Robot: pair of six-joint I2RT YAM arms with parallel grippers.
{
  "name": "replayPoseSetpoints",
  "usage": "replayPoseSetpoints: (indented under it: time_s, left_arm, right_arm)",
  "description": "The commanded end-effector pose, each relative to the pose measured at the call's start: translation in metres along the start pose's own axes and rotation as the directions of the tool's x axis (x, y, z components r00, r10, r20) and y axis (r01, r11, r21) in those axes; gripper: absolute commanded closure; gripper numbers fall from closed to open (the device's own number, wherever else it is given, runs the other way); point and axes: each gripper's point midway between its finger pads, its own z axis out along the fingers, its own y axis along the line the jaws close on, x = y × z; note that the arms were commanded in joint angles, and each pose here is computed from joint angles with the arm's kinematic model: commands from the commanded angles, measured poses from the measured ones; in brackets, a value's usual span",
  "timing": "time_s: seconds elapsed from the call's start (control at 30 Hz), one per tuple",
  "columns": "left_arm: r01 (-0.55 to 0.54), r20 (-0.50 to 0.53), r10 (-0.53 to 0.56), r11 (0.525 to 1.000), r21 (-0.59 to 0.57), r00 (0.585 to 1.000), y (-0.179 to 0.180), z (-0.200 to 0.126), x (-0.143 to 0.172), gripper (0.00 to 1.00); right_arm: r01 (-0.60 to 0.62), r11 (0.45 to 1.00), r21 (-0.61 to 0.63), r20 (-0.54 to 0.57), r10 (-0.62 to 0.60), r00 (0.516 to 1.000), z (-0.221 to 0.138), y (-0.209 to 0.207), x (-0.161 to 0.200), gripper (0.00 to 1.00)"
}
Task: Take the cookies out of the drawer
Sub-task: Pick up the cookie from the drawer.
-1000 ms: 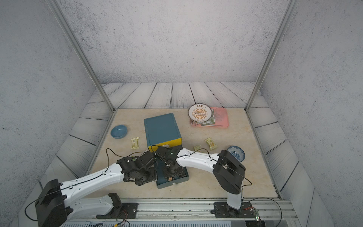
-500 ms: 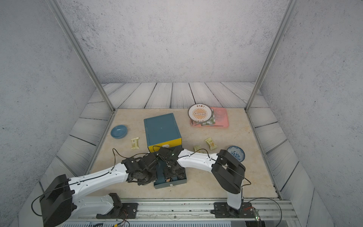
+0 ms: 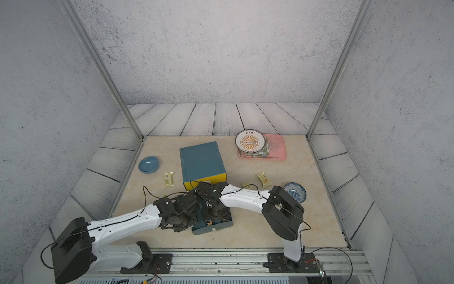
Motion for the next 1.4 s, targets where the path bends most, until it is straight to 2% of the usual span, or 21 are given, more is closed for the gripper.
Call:
replayPoseSetpoints:
  time_s: [0.0,0.33,0.87,1.2,1.37]
  left_arm:
    - [0.059,0.068,-0.063,0.996,0.061,0.996,-0.024,-0.006,-0.012,0.95]
    - [0.056,0.086,-0.061,0.997,0.050,0.994,-0.031,-0.004,-0.012,0.97]
    - [0.102,0.090,-0.105,0.994,0.028,0.990,-0.018,0.004,-0.010,1.00]
    - [0.130,0.078,-0.129,0.992,0.003,0.988,-0.007,0.012,-0.005,1.00]
    - [0.128,0.055,-0.127,0.992,-0.004,0.990,-0.005,0.021,0.000,1.00]
  right_arm:
    - [0.043,0.999,0.007,-0.049,-0.043,0.998,0.006,0.017,0.013,0.39]
    - [0.056,0.997,0.054,-0.098,-0.051,0.994,0.020,0.005,0.026,0.37]
    - [0.080,0.995,0.060,-0.049,-0.077,0.996,0.046,-0.002,0.018,0.36]
    - [0.100,0.993,0.069,-0.051,-0.097,0.994,0.060,-0.003,0.013,0.39]
    - [0.093,0.991,0.095,-0.069,-0.087,0.994,0.072,-0.011,0.016,0.45]
